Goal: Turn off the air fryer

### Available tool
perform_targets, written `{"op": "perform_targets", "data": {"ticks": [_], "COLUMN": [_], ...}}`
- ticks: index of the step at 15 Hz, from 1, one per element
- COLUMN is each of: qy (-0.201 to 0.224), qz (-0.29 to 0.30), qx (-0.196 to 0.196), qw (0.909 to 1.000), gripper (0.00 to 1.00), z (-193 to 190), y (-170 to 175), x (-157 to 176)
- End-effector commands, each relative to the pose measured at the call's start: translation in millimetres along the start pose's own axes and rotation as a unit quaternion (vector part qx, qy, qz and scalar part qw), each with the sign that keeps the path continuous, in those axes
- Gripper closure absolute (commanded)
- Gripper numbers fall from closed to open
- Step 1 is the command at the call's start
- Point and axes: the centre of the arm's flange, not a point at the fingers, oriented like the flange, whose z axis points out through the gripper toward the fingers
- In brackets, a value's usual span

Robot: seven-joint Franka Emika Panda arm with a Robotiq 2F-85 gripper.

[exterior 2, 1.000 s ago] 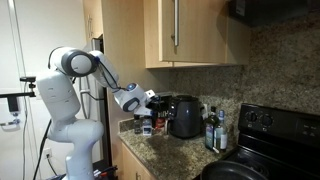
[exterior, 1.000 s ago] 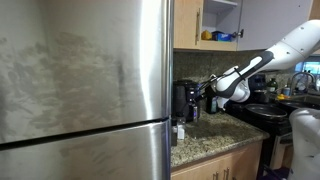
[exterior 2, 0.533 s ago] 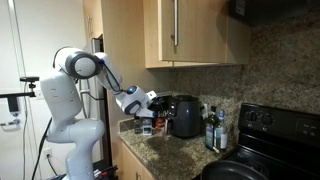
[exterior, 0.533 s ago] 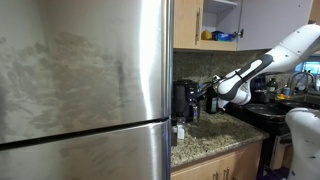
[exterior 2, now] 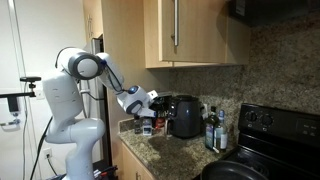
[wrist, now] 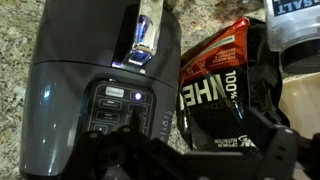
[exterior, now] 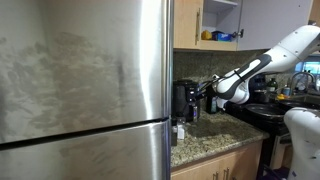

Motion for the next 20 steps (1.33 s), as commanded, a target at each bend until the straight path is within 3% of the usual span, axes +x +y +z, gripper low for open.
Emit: {"op": "perform_targets", "data": {"ticks": [1, 2, 3, 9, 12, 13, 19, 20], "qy": [0.020, 0.021, 0.013, 0.015, 0.019, 0.011, 0.011, -0.005], "qz": [0.008, 0.010, 0.011, 0.012, 0.046, 0.029, 0.032, 0.034], "qx": [-0.004, -0.002, 0.004, 0.006, 0.000, 0.004, 0.004, -0.001], "qw": [0.9998, 0.9997, 0.9999, 0.9998, 0.9987, 0.9995, 0.9994, 0.9994], "gripper": [0.00, 0.00, 0.00, 0.00, 0.00, 0.00, 0.00, 0.00], "z": [41.9, 45.2, 6.9, 7.8, 27.4, 10.1, 10.1, 25.9], "y": [3.8, 3.3, 4.0, 3.8, 15.2, 10.5, 11.2, 18.9], "x": [2.8, 5.9, 14.7, 17.4, -6.4, 11.9, 11.7, 12.9]}}
